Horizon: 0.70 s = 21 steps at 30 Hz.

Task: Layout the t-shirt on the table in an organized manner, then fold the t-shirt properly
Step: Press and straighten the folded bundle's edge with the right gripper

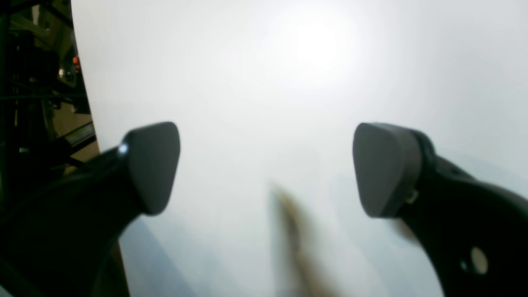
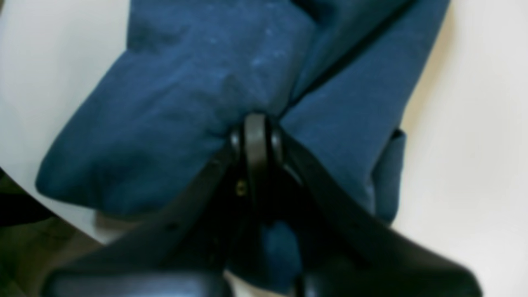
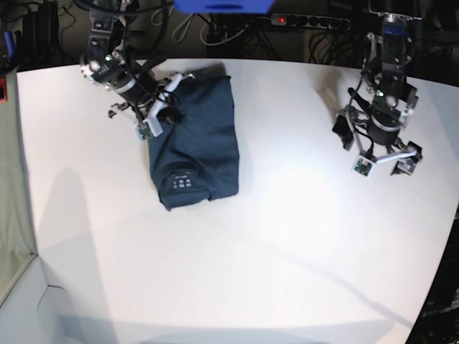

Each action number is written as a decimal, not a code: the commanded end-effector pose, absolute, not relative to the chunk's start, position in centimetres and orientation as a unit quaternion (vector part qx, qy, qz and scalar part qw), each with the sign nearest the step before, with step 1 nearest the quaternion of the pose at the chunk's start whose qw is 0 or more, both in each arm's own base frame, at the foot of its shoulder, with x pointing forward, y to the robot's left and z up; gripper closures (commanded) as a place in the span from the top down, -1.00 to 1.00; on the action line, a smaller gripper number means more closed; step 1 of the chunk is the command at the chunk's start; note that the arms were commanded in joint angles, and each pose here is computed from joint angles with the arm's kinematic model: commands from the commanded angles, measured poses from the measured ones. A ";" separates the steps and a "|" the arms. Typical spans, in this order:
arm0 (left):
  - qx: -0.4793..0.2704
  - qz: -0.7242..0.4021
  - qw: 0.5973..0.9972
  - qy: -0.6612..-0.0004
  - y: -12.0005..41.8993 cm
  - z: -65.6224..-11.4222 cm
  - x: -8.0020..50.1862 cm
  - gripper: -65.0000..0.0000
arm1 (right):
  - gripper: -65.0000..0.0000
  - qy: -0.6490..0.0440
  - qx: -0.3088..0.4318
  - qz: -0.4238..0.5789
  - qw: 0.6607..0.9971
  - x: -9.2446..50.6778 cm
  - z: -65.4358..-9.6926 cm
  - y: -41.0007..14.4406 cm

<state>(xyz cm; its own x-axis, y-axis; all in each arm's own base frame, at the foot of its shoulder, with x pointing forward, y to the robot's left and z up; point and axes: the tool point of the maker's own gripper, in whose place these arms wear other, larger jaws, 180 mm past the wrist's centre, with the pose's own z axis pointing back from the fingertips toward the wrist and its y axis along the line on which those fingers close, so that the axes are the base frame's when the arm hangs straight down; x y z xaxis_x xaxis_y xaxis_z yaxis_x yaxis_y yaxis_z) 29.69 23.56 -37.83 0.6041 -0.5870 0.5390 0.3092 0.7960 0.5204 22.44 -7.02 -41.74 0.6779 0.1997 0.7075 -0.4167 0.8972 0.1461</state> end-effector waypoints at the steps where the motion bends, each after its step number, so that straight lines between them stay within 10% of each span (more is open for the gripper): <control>1: 0.201 -0.255 0.867 -0.378 23.9 -36.8 30.2 1.00 | -1.00 -0.341 0.139 0.183 0.911 21.7 -42.2 -7.2; 11: 0.193 -0.263 0.864 -0.384 22.7 -36.2 28.3 1.00 | -1.00 -0.453 0.076 0.186 0.869 24.7 -33.6 -9.1; 21: 0.173 -0.226 0.890 -0.355 22.5 -38.2 24.1 1.00 | -1.00 -0.382 0.043 0.099 0.918 22.2 -39.4 -15.6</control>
<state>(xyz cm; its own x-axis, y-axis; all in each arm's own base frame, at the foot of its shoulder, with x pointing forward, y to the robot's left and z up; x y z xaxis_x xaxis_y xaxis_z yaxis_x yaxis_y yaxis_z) 23.67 22.22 -39.17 0.6642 -0.5201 0.5370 0.2964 0.8427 0.4495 21.30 -15.85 -40.45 0.7262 0.1583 0.6690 -0.2102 0.9777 -0.0032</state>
